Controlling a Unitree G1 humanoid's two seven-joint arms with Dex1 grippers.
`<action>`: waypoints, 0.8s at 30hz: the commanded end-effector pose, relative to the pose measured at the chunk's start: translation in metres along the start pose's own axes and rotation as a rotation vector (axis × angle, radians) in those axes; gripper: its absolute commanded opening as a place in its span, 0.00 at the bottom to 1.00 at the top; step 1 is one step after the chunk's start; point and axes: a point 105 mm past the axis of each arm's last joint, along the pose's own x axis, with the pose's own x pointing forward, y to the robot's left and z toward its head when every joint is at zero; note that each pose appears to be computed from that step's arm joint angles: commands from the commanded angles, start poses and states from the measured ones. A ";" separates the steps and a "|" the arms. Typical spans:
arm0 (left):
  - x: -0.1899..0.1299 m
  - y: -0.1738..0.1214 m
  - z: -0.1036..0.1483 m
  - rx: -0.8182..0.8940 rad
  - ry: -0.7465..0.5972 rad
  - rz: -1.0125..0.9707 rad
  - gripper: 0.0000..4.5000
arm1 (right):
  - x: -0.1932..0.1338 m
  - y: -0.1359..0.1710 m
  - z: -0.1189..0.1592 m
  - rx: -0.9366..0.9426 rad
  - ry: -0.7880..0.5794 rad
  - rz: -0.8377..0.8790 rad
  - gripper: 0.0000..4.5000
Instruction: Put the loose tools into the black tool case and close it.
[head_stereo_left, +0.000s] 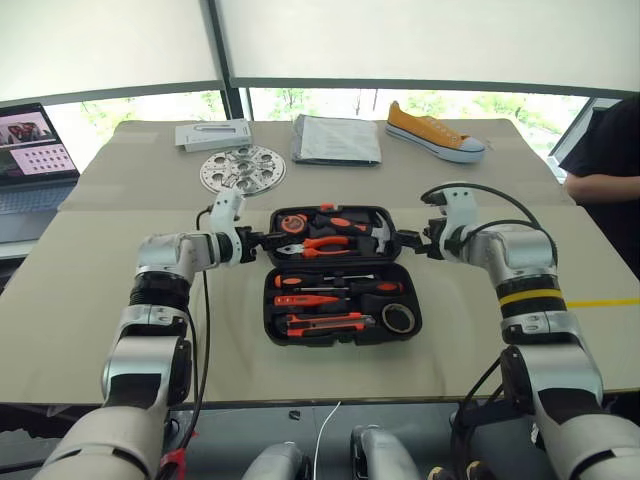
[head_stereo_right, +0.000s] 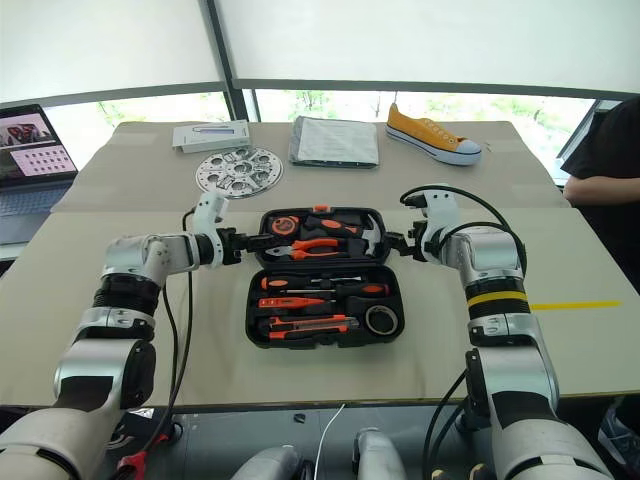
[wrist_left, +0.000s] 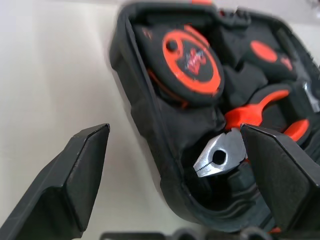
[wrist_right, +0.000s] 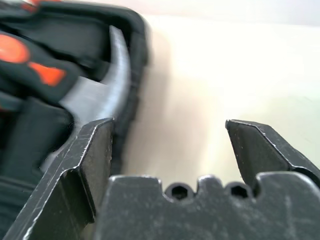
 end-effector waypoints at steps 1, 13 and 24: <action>-0.001 -0.005 0.016 -0.006 -0.048 -0.013 0.88 | 0.002 0.001 0.017 -0.027 -0.051 0.008 0.80; -0.002 0.001 0.018 -0.024 -0.064 0.004 0.01 | 0.013 0.010 0.006 -0.072 -0.015 0.053 0.00; -0.013 -0.009 0.032 0.093 -0.162 -0.079 0.01 | -0.005 0.022 0.030 -0.256 -0.211 0.067 0.00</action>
